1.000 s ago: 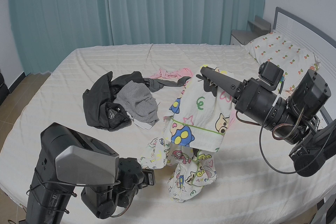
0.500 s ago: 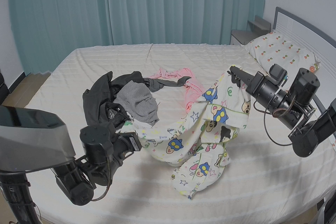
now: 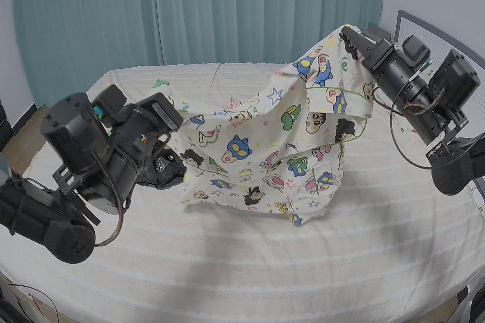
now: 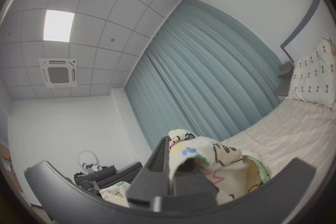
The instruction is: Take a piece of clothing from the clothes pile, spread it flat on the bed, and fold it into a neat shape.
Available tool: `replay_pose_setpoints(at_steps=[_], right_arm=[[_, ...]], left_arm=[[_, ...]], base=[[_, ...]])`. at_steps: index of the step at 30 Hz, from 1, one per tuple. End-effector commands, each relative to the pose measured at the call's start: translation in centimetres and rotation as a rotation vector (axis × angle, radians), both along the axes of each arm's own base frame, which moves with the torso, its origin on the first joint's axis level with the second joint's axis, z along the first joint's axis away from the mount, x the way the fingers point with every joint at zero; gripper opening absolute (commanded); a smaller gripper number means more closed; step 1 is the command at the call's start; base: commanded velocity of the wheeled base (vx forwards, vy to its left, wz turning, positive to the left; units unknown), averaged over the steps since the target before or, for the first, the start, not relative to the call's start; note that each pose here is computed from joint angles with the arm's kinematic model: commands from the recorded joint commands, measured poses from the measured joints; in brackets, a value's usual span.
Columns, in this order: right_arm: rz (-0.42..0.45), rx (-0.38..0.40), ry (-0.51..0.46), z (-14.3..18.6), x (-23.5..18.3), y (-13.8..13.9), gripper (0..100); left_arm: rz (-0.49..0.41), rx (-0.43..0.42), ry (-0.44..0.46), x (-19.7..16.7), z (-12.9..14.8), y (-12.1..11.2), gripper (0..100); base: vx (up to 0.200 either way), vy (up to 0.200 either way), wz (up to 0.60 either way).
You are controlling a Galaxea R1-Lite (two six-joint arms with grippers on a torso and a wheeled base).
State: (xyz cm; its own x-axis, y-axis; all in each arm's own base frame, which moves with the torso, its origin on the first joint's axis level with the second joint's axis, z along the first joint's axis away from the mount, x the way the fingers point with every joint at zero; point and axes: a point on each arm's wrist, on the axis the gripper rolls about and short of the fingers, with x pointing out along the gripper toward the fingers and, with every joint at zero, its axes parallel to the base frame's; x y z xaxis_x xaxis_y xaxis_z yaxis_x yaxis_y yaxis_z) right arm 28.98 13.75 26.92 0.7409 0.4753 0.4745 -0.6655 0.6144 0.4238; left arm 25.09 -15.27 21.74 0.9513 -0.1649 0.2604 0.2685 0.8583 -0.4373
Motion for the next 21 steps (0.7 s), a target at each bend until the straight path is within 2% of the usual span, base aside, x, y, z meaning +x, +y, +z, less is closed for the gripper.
replay_pose_setpoints(at_steps=[1, 9, 11, 14, 17, 21], right_arm=[[0.045, 0.009, -0.033, 1.6, -3.6, -0.1, 0], [0.051, -0.074, 0.148, -3.8, -4.7, -0.5, 0], [0.054, -0.088, 0.181, -4.7, -4.9, -0.5, 0], [0.061, -0.097, 0.229, -5.9, -5.1, -0.7, 0], [0.077, -0.068, 0.258, -6.6, -5.4, -0.8, 0], [0.097, -0.02, 0.254, -6.6, -5.4, -0.7, 0]], left_arm=[[0.03, -0.062, -0.066, -2.0, 2.6, 1.2, 0], [0.012, 0.036, 0.117, -3.0, -2.9, 1.8, 0], [0.008, 0.031, 0.148, -2.5, -3.8, 1.5, 0], [-0.001, -0.028, 0.159, -2.1, -3.9, 1.2, 0], [-0.008, -0.051, 0.172, -2.4, -4.1, 1.2, 0], [-0.042, -0.029, 0.204, -3.3, -4.9, 0.6, 0]], base=[[0.0, 0.0, 0.0], [0.0, 0.0, 0.0], [0.0, 0.0, 0.0], [0.0, 0.0, 0.0], [0.0, 0.0, 0.0], [0.0, 0.0, 0.0]])
